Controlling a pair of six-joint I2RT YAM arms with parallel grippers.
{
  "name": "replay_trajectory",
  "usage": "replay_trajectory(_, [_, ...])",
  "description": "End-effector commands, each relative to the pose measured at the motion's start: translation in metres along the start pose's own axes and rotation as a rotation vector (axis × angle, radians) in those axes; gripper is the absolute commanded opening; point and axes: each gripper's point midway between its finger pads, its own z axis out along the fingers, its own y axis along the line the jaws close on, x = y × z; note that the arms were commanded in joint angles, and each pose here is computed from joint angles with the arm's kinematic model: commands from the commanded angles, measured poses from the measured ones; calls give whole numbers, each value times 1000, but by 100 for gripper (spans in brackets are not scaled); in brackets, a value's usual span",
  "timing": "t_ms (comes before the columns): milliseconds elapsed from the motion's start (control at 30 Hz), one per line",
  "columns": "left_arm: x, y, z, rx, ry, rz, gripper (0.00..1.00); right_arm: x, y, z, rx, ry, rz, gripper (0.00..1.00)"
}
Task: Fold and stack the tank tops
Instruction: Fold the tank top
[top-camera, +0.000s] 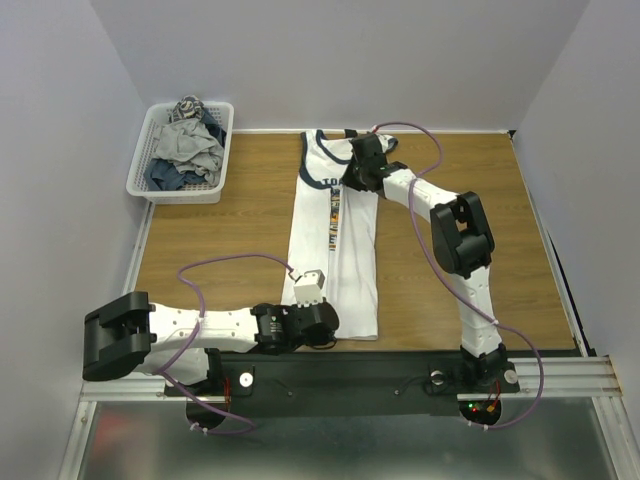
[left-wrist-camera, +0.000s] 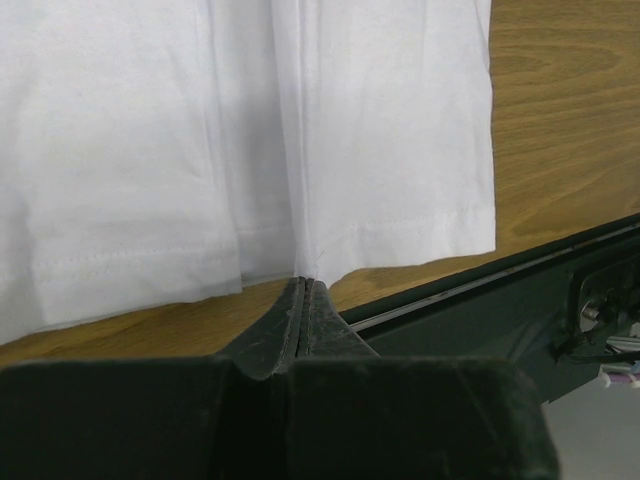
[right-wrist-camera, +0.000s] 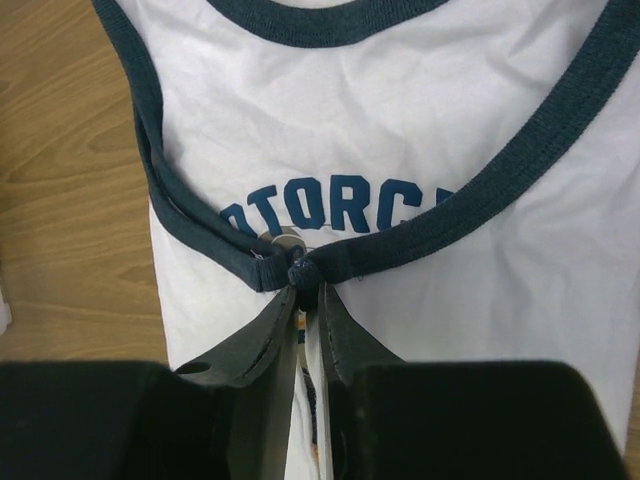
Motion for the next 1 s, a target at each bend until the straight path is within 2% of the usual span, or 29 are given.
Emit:
replay_trajectory(0, [-5,2,-4,-11,-15,13,0,-14,25,1,-57,-46,8,23])
replay_trajectory(33, [-5,2,-4,-12,-15,13,1,-15,28,0,-66,-47,8,31])
replay_trajectory(100, [-6,1,-6,-6,-19,10,6,-14,31,-1,-78,-40,7,36])
replay_trajectory(133, [-8,0,-8,-4,-23,7,15,-16,34,-2,-88,-41,8,43])
replay_trajectory(200, [-10,2,-11,-9,-26,7,23,-16,39,-6,-104,-36,7,48])
replay_trajectory(233, [-13,-1,-15,1,-34,1,26,-21,43,-10,-118,-42,7,54])
replay_trajectory(300, [-17,1,-19,-7,-44,-1,34,-25,48,-14,-133,-47,-3,58])
replay_trajectory(400, [-27,-2,-31,-1,-66,-8,39,-35,56,-28,-153,-64,-18,63])
replay_trajectory(500, [-44,-8,-48,12,-107,-20,40,-46,56,-51,-150,-91,-39,64])
replay_trajectory(600, [-69,-17,-64,34,-181,-23,40,-41,46,-75,-135,-80,-48,64])
replay_trajectory(700, [-88,-14,-61,33,-199,-12,39,-9,23,-107,-120,-19,-64,62])
replay_trajectory(733, [-101,-13,-56,38,-218,-31,35,11,14,-125,-115,5,-81,61])
replay_trajectory(967, [-114,19,-37,39,-184,-72,31,134,-13,-200,-127,144,-181,54])
